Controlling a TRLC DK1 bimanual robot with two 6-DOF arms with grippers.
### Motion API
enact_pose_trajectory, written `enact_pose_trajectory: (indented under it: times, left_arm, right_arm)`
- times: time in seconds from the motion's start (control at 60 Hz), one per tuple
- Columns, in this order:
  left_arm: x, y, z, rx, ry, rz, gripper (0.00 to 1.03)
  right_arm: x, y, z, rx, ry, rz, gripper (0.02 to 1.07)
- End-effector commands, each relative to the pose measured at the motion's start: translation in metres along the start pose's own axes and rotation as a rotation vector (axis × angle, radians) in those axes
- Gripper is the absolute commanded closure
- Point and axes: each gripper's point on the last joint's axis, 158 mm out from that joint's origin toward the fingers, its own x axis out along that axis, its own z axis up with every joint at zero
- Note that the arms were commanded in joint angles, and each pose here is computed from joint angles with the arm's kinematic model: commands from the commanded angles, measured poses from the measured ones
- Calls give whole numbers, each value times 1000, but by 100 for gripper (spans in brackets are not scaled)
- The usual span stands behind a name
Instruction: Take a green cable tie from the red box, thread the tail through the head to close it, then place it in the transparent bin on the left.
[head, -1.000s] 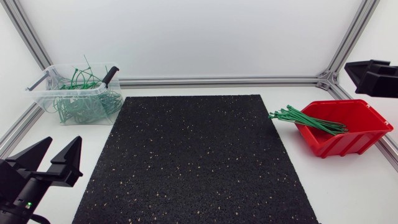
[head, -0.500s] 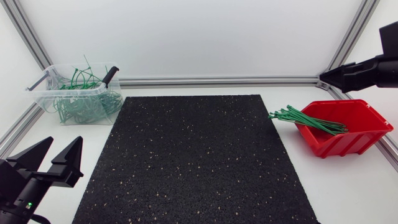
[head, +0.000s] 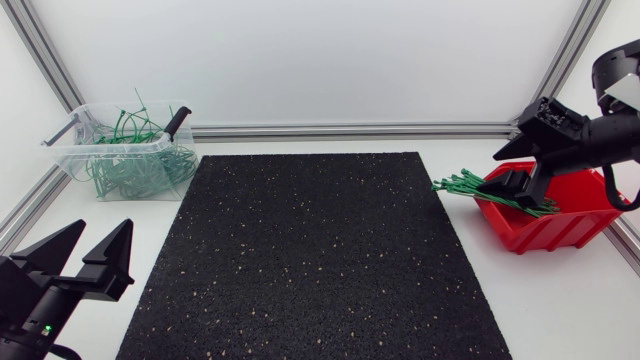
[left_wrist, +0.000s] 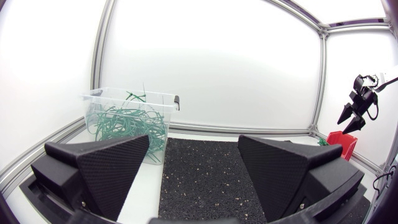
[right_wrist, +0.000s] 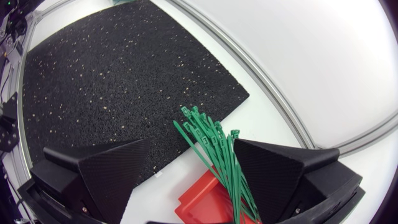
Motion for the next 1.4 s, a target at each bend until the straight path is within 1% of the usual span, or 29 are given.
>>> enact_pose_trajectory:
  times: [0.0,0.067,0.1,0.15,0.183,0.233,0.283,0.333,0.45,0.5,0.517,0.683,0.717,0.767,0.817,0.917,1.05,1.167,1.217,1.267,1.383]
  left_arm:
    - [2,0,-22,-18,46,-5,3]
    - [2,1,-22,-18,47,-5,3]
    - [2,0,-23,-18,49,-6,3]
    - [2,0,-23,-18,49,-6,3]
    - [2,0,-23,-18,49,-8,3]
    - [2,-1,-23,-18,49,-9,3]
    - [2,-1,-23,-18,51,-9,3]
    - [2,-1,-23,-18,51,-9,3]
    - [2,-1,-23,-18,51,-10,4]
    - [2,-1,-23,-18,51,-10,4]
    - [2,-1,-23,-18,53,-10,4]
    - [2,-1,-23,-18,51,-10,4]
    - [2,-1,-24,-19,54,-10,4]
    - [2,-1,-23,-18,53,-12,4]
    - [2,-2,-24,-18,55,-16,4]
    - [2,-2,-23,-18,54,-16,4]
    - [2,-2,-24,-18,55,-16,4]
    - [2,-2,-24,-17,55,-16,4]
    - [2,-2,-24,-18,55,-16,4]
    - [2,-3,-24,-18,57,-17,4]
    - [2,-3,-24,-18,57,-19,4]
  right_arm:
    - [8,-2,1,-118,17,17,7]
    - [16,1,-2,-170,30,40,12]
    - [21,3,-3,-191,32,51,17]
    - [30,7,-7,-227,43,79,26]
    - [33,9,-9,-241,45,90,30]
    - [39,11,-11,-265,44,92,35]
    - [47,11,-12,-301,48,73,43]
    - [56,13,-17,-340,65,53,48]
    - [66,20,-19,-397,69,31,49]
    - [67,23,-20,-412,69,38,57]
    - [67,24,-20,-415,69,39,58]
    - [72,25,-23,-433,79,26,59]
    - [74,25,-23,-442,83,13,62]
    - [76,25,-24,-448,82,5,63]
    - [76,24,-23,-449,80,1,67]
    - [75,25,-22,-452,75,0,67]
    - [76,25,-20,-462,67,-17,81]
    - [78,27,-22,-462,70,-14,82]
    - [79,27,-21,-463,69,-14,85]
    - [78,27,-21,-464,68,-15,85]
    - [77,28,-22,-464,68,-15,90]
